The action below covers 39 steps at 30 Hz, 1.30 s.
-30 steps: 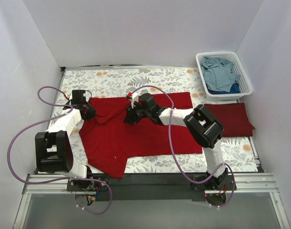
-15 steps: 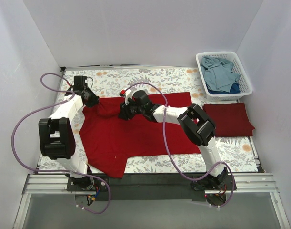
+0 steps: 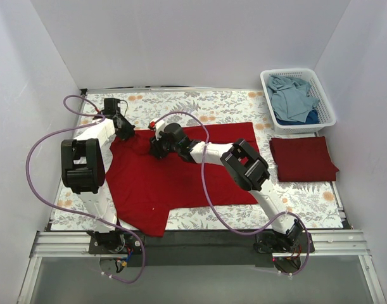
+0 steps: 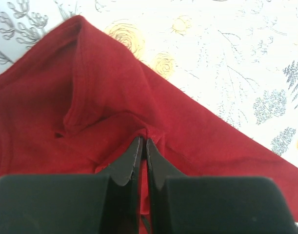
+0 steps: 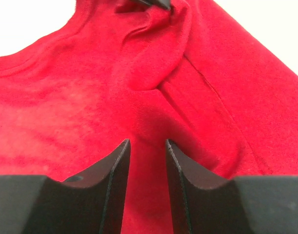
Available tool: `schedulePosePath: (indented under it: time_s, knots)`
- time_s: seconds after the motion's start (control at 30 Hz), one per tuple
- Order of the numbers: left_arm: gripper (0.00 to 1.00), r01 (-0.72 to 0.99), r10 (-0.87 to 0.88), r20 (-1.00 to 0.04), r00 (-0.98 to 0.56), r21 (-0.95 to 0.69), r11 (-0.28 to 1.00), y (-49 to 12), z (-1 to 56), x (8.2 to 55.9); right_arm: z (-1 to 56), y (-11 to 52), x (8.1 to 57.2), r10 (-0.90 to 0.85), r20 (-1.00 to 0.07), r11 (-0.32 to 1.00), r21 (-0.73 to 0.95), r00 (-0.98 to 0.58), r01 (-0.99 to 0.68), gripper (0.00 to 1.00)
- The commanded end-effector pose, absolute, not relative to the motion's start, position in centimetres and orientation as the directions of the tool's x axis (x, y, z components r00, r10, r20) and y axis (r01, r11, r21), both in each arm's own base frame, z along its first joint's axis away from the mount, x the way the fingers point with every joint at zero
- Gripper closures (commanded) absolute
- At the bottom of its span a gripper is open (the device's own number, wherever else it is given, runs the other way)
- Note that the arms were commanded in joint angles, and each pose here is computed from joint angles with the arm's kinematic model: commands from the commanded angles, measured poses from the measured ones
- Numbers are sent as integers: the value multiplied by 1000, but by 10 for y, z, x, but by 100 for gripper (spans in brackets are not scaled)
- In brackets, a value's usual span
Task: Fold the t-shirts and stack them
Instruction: Fold the tshirt
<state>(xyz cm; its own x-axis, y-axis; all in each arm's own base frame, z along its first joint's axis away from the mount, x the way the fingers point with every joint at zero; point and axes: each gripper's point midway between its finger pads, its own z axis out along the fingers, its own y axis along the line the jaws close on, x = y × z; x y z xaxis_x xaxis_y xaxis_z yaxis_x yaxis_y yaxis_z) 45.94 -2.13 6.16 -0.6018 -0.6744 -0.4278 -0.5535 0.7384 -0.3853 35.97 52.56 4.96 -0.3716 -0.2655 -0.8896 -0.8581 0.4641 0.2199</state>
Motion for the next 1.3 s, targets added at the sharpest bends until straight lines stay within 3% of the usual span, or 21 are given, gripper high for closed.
schedulePosePath:
  time_s: [0.0,0.33,0.63,0.77,0.93,1.0,1.07,1.1,1.27]
  knots:
    - [100,-505,-672,-448,-590,-444,740,-29,87,473,72,534,378,-193,-915,505,217,-354,-835,58]
    - [100,-501,-689,-492,-533,-472,725,-25,146,422,103,493,350,-135,-872,502,350,-471,-791,56]
    - [100,-593,-734,-396,-552,-432,680,-27,105,334,117,458,312,-168,-860,463,363,-482,-809,56]
    - [100,-625,-752,-421,-507,-422,657,-19,101,313,116,440,312,-170,-857,479,359,-486,-801,55]
    - [100,-658,-771,-373,-517,-403,636,-23,79,295,119,408,332,-139,-850,538,366,-509,-759,54]
    - [94,-667,-779,-365,-510,-403,626,-23,75,292,121,386,349,-121,-841,579,372,-527,-726,54]
    - [83,-680,-783,-379,-493,-394,618,-18,74,290,118,358,367,-110,-827,629,371,-551,-683,53]
    - [72,-684,-782,-391,-485,-388,618,-16,74,290,119,348,372,-113,-830,643,358,-546,-677,53]
    - [46,-666,-778,-496,-385,-434,607,9,106,329,110,274,414,-104,-809,784,291,-578,-549,53]
